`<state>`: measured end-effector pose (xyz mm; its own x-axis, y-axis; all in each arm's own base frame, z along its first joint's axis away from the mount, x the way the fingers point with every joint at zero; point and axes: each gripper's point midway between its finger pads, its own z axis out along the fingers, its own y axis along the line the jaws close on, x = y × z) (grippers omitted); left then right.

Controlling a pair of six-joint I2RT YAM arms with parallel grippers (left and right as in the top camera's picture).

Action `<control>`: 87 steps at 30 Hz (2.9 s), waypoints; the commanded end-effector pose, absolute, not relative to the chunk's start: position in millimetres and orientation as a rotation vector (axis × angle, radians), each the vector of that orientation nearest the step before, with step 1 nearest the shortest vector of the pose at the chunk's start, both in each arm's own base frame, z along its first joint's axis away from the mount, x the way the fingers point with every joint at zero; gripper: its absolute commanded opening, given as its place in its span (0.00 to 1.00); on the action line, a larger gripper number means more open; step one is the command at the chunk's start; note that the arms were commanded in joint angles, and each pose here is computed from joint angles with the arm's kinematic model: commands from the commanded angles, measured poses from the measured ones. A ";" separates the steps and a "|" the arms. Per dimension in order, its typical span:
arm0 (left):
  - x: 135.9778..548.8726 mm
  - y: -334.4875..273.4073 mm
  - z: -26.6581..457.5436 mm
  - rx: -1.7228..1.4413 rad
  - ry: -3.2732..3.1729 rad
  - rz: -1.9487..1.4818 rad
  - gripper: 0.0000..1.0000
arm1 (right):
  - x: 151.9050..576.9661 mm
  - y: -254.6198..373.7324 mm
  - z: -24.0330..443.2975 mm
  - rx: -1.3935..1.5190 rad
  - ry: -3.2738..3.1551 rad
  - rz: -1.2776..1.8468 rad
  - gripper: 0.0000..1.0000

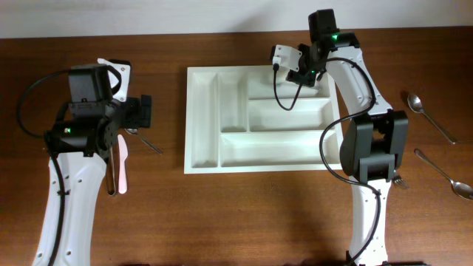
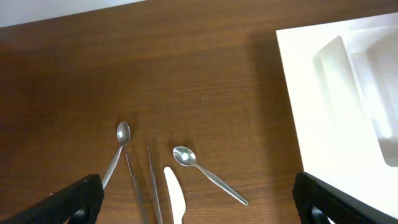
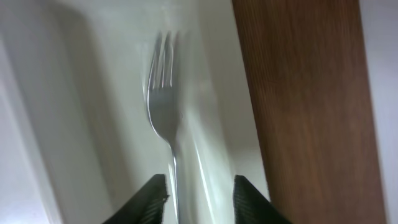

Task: Pack container
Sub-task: 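Carry the fork with the right gripper into the tray's upper compartment, then return the right gripper and grasp the second fork, then place the second fork in the upper tray compartment, release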

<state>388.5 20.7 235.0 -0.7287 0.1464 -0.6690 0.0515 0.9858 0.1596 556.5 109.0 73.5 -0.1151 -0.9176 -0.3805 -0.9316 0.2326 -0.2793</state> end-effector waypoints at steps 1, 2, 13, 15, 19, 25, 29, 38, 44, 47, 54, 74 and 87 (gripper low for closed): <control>391.8 21.8 241.2 0.153 2.373 0.187 0.99 | 559.1 108.6 97.1 -1.521 2.124 0.061 0.43; 391.8 21.8 241.2 0.153 2.373 0.187 0.99 | 560.0 104.6 105.2 -1.449 2.169 0.048 0.45; 391.8 21.8 241.2 0.153 2.373 0.187 0.99 | 479.2 -6.2 226.1 -0.425 2.650 0.030 0.61; 391.8 21.8 241.2 0.153 2.373 0.187 0.99 | 451.0 -46.4 230.1 -0.295 2.734 0.025 0.60; 391.8 21.8 241.2 0.153 2.373 0.187 0.99 | 405.8 -120.7 215.4 -0.057 2.902 -0.060 0.60; 391.8 21.8 241.2 0.153 2.373 0.187 0.99 | 377.0 -188.8 181.9 0.227 2.942 -0.027 0.62; 391.8 21.8 241.2 0.153 2.373 0.187 0.99 | 356.5 -208.0 139.1 0.339 2.997 0.009 0.61; 391.8 21.8 241.2 0.153 2.373 0.187 0.99 | 296.7 -164.7 55.8 0.339 3.260 0.181 0.56; 391.8 21.8 241.2 0.153 2.373 0.187 0.99 | 289.2 -153.0 24.4 0.281 3.282 0.174 0.56; 391.8 21.8 241.2 0.153 2.373 0.187 0.99 | 293.6 -151.8 18.1 0.193 3.267 0.162 0.52; 391.8 21.8 241.2 0.153 2.373 0.187 0.99 | 305.7 -156.4 14.0 0.131 3.221 0.126 0.41; 391.8 21.8 241.2 0.153 2.373 0.187 0.99 | 298.4 -155.5 -15.3 0.328 3.303 0.025 0.04; 391.8 21.8 241.2 0.153 2.373 0.187 0.99 | 328.1 -171.2 56.0 0.399 3.191 -0.159 0.04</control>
<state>387.6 20.7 234.1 -0.7323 0.1463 -0.6651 0.0524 0.9859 0.1592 298.5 -168.9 18.1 -0.9503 0.2484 0.1875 0.2369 0.9681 -0.0821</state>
